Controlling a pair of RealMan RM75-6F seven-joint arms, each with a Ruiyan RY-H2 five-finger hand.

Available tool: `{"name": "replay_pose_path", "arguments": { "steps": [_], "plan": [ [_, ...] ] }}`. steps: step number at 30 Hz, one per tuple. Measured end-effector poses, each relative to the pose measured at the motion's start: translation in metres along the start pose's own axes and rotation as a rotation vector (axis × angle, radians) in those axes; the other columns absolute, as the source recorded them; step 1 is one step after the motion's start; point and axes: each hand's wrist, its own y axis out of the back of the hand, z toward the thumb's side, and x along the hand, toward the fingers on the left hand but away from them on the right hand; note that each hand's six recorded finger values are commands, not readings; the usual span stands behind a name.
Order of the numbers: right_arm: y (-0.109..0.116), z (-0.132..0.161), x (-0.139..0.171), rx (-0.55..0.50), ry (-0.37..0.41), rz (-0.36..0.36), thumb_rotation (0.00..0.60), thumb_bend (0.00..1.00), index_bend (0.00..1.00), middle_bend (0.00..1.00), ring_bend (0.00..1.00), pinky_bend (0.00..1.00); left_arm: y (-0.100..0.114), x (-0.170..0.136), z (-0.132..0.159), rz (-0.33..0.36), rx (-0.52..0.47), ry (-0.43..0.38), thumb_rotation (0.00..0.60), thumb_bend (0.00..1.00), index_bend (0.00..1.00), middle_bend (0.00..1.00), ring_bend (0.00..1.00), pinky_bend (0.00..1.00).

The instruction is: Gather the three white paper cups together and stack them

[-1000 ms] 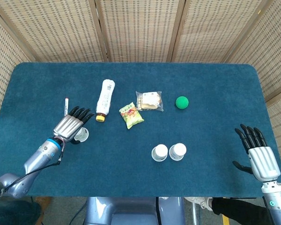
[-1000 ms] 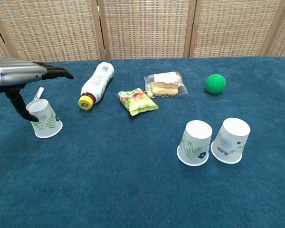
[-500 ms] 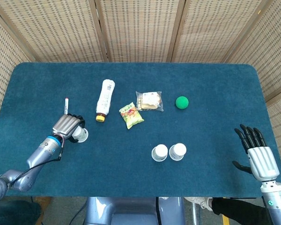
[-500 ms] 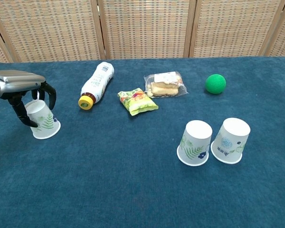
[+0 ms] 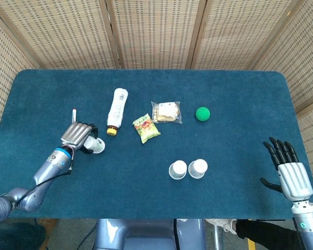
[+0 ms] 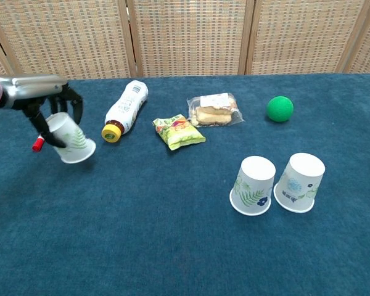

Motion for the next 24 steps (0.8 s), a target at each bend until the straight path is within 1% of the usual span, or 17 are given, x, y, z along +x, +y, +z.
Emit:
{"name": "replay_pose_path", "arguments": {
  "steps": [2, 4, 7, 9, 10, 14, 16, 20, 21, 22, 23, 24],
  "plan": [
    [0.002, -0.002, 0.0, -0.003, -0.004, -0.004, 0.6, 0.0, 0.0, 0.0, 0.0, 0.0, 0.017, 0.005, 0.028, 0.028, -0.02, -0.069, 0.6, 0.09, 0.55, 0.42, 0.42, 0.38],
    [0.003, -0.003, -0.001, -0.004, -0.007, -0.005, 0.6, 0.0, 0.0, 0.0, 0.0, 0.0, 0.029, 0.01, 0.05, 0.046, -0.007, -0.124, 0.6, 0.09, 0.55, 0.42, 0.42, 0.38],
    [0.003, -0.005, -0.001, -0.006, -0.016, -0.006, 0.6, 0.0, 0.0, 0.0, 0.0, 0.0, 0.039, 0.018, 0.078, 0.056, 0.036, -0.185, 0.6, 0.09, 0.55, 0.42, 0.42, 0.38],
    [0.004, -0.007, -0.002, -0.007, -0.021, -0.007, 0.6, 0.0, 0.0, 0.0, 0.0, 0.0, 0.04, 0.024, 0.096, 0.049, 0.05, -0.22, 0.6, 0.09, 0.55, 0.42, 0.42, 0.38],
    [0.004, -0.007, -0.002, -0.008, -0.024, -0.007, 0.6, 0.0, 0.0, 0.0, 0.0, 0.0, 0.038, 0.027, 0.108, 0.041, 0.058, -0.242, 0.6, 0.09, 0.55, 0.42, 0.42, 0.38],
    [0.004, -0.011, -0.003, -0.008, -0.036, -0.005, 0.6, 0.0, 0.0, 0.0, 0.0, 0.0, 0.028, 0.037, 0.138, 0.012, 0.093, -0.293, 0.6, 0.09, 0.55, 0.42, 0.42, 0.38],
    [0.003, -0.013, -0.004, -0.007, -0.044, -0.001, 0.6, 0.0, 0.0, 0.0, 0.0, 0.0, 0.016, 0.043, 0.155, -0.014, 0.102, -0.319, 0.6, 0.09, 0.55, 0.42, 0.42, 0.38],
    [0.001, -0.018, -0.005, -0.005, -0.058, 0.007, 0.6, 0.0, 0.0, 0.0, 0.0, 0.0, -0.006, 0.056, 0.184, -0.053, 0.107, -0.344, 0.6, 0.09, 0.54, 0.42, 0.42, 0.38],
    [0.001, -0.018, -0.006, -0.005, -0.06, 0.008, 0.6, 0.0, 0.0, 0.0, 0.0, 0.0, -0.01, 0.059, 0.189, -0.058, 0.113, -0.348, 0.6, 0.08, 0.52, 0.4, 0.41, 0.37],
    [0.0, -0.019, -0.006, -0.005, -0.061, 0.009, 0.6, 0.0, 0.0, 0.0, 0.0, 0.0, -0.015, 0.061, 0.196, -0.066, 0.124, -0.353, 0.6, 0.05, 0.46, 0.35, 0.37, 0.34],
    [0.0, -0.019, -0.006, -0.005, -0.063, 0.01, 0.6, 0.0, 0.0, 0.0, 0.0, 0.0, -0.018, 0.062, 0.198, -0.072, 0.133, -0.354, 0.6, 0.03, 0.35, 0.25, 0.28, 0.28],
    [0.0, -0.02, -0.006, -0.005, -0.065, 0.01, 0.6, 0.0, 0.0, 0.0, 0.0, 0.0, -0.021, 0.063, 0.199, -0.079, 0.14, -0.354, 0.6, 0.01, 0.2, 0.13, 0.15, 0.17]
  ]
}}
